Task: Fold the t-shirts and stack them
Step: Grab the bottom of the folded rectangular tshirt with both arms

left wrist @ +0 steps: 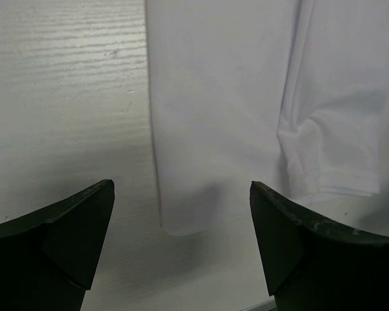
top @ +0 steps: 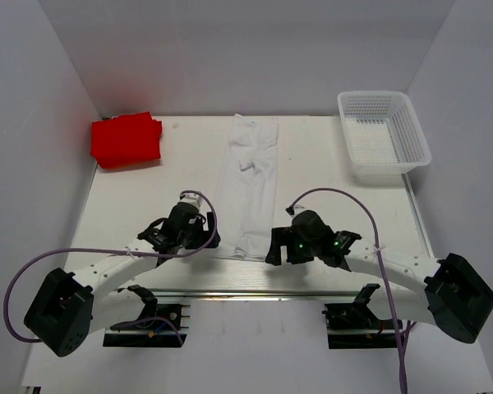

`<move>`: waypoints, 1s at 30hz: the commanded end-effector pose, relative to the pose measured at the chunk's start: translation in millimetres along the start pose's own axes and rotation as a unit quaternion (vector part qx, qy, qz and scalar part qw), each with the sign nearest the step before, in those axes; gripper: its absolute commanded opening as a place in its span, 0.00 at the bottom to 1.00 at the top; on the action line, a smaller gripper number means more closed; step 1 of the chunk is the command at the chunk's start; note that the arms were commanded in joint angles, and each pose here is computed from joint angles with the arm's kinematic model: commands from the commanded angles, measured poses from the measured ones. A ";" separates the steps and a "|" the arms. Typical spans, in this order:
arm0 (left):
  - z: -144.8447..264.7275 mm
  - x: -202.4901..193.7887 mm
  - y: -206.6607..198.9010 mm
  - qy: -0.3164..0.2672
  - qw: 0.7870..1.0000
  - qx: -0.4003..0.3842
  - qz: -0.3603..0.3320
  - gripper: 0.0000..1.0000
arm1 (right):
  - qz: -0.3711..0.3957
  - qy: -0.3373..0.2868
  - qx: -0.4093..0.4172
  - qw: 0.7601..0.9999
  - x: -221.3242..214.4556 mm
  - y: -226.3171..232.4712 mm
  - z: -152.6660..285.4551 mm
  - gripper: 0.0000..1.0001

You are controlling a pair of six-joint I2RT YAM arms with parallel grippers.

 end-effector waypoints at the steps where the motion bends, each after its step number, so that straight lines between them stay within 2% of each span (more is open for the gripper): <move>1: -5.9 -9.2 -0.1 0.017 1.000 0.001 0.003 0.94 | -0.029 0.009 0.030 0.999 -0.4 5.6 -12.0 0.90; 4: -13.3 -17.6 2.3 0.031 0.999 0.010 0.002 0.84 | -0.035 0.006 0.040 0.999 4.7 11.3 -25.3 0.90; 8: -24.1 -27.2 -0.3 0.042 0.999 -0.015 0.002 0.72 | -0.051 0.018 0.045 0.998 9.6 19.2 -40.1 0.83; 9: -25.4 -28.8 0.0 0.047 0.999 -0.014 0.002 0.62 | -0.059 0.024 0.045 0.997 8.7 19.8 -43.6 0.79; 11: -27.9 -34.9 -0.7 0.062 0.998 -0.024 0.002 0.56 | -0.067 0.034 0.039 0.996 6.5 17.8 -49.1 0.77; 12: -28.1 -37.0 -1.5 0.063 0.998 -0.032 0.002 0.53 | -0.074 0.035 0.040 0.996 6.3 18.0 -50.9 0.71; 13: -28.2 -43.2 -0.7 0.069 0.997 -0.037 0.003 0.43 | -0.078 0.041 0.035 0.995 5.7 15.8 -53.3 0.66; 14: -27.9 -42.4 -2.8 0.068 0.996 -0.050 0.003 0.38 | -0.080 0.043 0.033 0.995 4.5 15.5 -53.8 0.60; 15: -25.0 -46.0 -3.0 0.068 0.996 -0.057 0.008 0.33 | -0.080 0.046 0.031 0.995 3.6 15.6 -53.4 0.45; 16: -23.6 -51.4 -2.3 0.069 0.996 -0.063 0.009 0.25 | -0.081 0.046 0.029 0.995 3.6 14.6 -53.8 0.38; 18: -17.8 -48.8 -6.0 0.047 0.995 -0.090 0.015 0.14 | -0.084 0.047 0.021 0.995 1.7 13.1 -51.7 0.24; 19: -15.7 -47.6 -7.3 0.037 0.994 -0.098 0.021 0.04 | -0.085 0.046 0.020 0.995 1.7 12.8 -49.1 0.16; 20: -13.1 -50.4 -8.0 0.037 0.993 -0.110 0.021 0.00 | -0.083 0.039 0.019 0.996 1.8 12.8 -47.1 0.12; 21: -11.2 -45.2 -10.1 0.020 0.992 -0.121 0.020 0.00 | -0.081 0.035 0.023 0.996 1.1 11.4 -44.7 0.09; 22: -7.4 -44.7 -11.3 0.007 0.991 -0.135 0.019 0.00 | -0.080 0.030 0.027 0.996 1.9 11.7 -43.3 0.01; 30: 11.1 -33.5 -21.1 0.002 0.983 -0.183 0.022 0.00 | -0.051 0.035 0.064 0.996 1.1 19.0 -27.3 0.00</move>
Point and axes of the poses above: each gripper's point midway between its finger pads, its own z axis back along the fingers, its own y axis along the line the jaws close on, x = y × z, the point moved 10 cm from there along z, back along the fingers, and after that the axes turned 15 degrees about -z, right-handed, at the moved point
